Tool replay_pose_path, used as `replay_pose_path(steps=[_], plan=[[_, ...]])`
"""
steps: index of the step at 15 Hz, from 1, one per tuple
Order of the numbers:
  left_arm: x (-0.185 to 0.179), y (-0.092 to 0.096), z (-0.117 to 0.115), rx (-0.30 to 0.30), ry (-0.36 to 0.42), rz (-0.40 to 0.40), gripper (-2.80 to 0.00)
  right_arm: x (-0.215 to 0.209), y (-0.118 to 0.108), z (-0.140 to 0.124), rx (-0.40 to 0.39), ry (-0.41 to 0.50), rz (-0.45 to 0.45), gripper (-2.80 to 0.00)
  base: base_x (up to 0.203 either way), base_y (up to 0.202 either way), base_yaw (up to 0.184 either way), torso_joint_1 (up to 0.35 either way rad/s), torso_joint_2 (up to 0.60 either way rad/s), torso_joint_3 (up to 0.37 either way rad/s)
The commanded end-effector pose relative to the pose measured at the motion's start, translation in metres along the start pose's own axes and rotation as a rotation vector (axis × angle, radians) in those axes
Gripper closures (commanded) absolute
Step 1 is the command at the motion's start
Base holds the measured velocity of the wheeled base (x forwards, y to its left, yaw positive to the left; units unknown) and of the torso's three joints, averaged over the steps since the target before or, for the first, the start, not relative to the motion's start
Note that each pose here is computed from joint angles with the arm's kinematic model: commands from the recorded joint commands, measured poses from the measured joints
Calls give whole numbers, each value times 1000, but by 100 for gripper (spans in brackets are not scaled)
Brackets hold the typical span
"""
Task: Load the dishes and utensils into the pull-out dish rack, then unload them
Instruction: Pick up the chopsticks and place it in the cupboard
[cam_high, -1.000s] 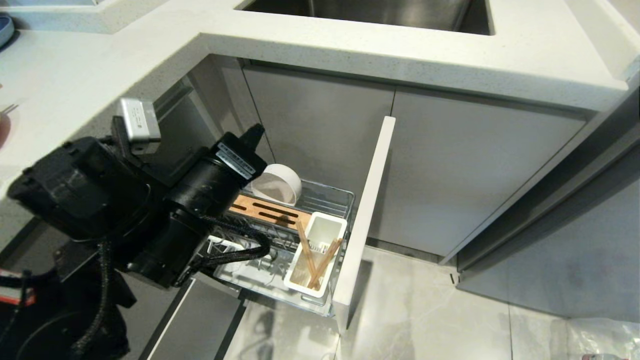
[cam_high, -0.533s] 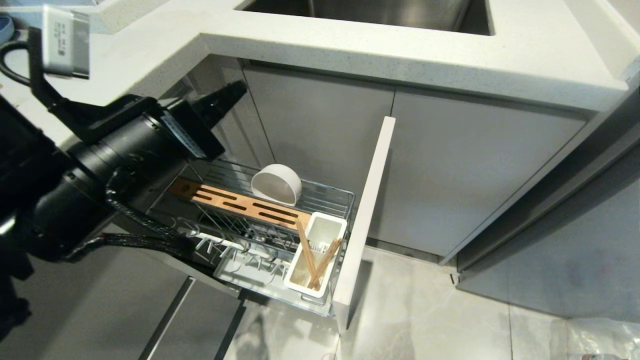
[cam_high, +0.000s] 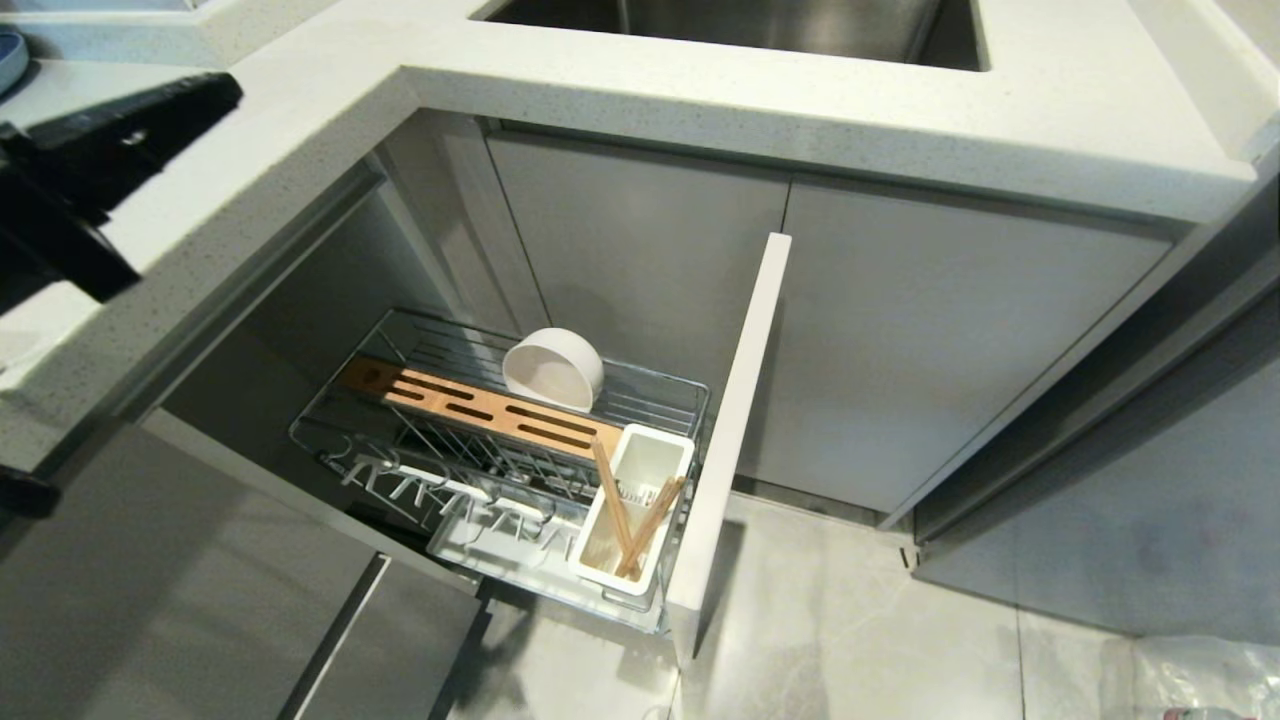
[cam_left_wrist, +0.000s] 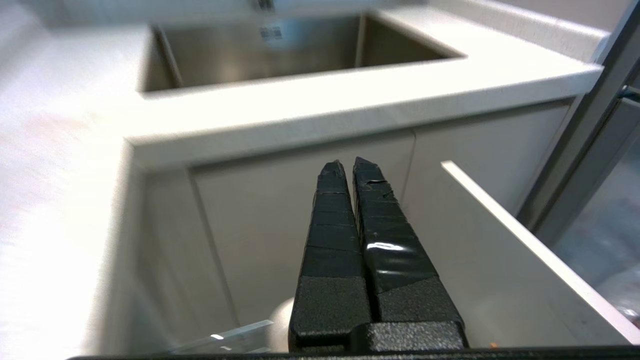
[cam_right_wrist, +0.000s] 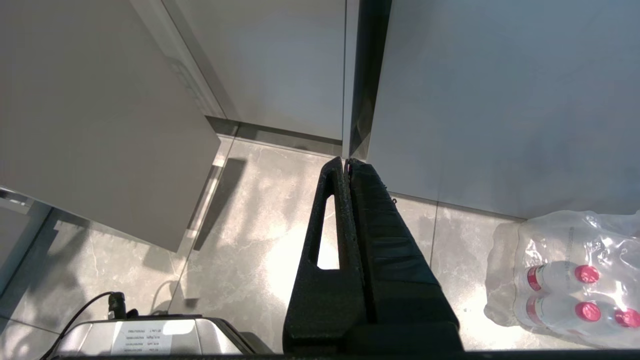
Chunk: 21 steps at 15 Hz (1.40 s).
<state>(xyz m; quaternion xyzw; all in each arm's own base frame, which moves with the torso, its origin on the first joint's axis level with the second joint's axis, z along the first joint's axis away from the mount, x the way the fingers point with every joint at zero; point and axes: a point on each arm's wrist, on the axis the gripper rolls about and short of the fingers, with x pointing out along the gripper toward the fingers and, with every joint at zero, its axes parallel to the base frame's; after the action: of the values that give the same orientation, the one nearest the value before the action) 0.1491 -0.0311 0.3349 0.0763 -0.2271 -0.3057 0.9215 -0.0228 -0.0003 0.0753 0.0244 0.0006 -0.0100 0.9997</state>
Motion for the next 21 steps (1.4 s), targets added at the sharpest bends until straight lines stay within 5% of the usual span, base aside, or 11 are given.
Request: replay_pose_path(steps=[1, 7, 10, 12, 16, 21], plan=[[-20, -4, 33, 66, -64, 23, 0, 0, 0, 0, 0, 1, 0, 0, 0, 0, 0, 0, 0, 0], [-65, -21, 112, 157, 86, 160, 0, 0, 0, 0, 0, 1, 0, 0, 0, 0, 0, 0, 0, 0], [-79, -26, 133, 255, 236, 425, 0, 0, 0, 0, 0, 1, 0, 0, 0, 0, 0, 0, 0, 0], [-84, -26, 133, 263, 322, 546, 0, 0, 0, 0, 0, 1, 0, 0, 0, 0, 0, 0, 0, 0], [-89, -23, 139, 277, 353, 794, 0, 0, 0, 0, 0, 1, 0, 0, 0, 0, 0, 0, 0, 0], [-90, -26, 137, 236, 422, 708, 0, 0, 0, 0, 0, 1, 0, 0, 0, 0, 0, 0, 0, 0]])
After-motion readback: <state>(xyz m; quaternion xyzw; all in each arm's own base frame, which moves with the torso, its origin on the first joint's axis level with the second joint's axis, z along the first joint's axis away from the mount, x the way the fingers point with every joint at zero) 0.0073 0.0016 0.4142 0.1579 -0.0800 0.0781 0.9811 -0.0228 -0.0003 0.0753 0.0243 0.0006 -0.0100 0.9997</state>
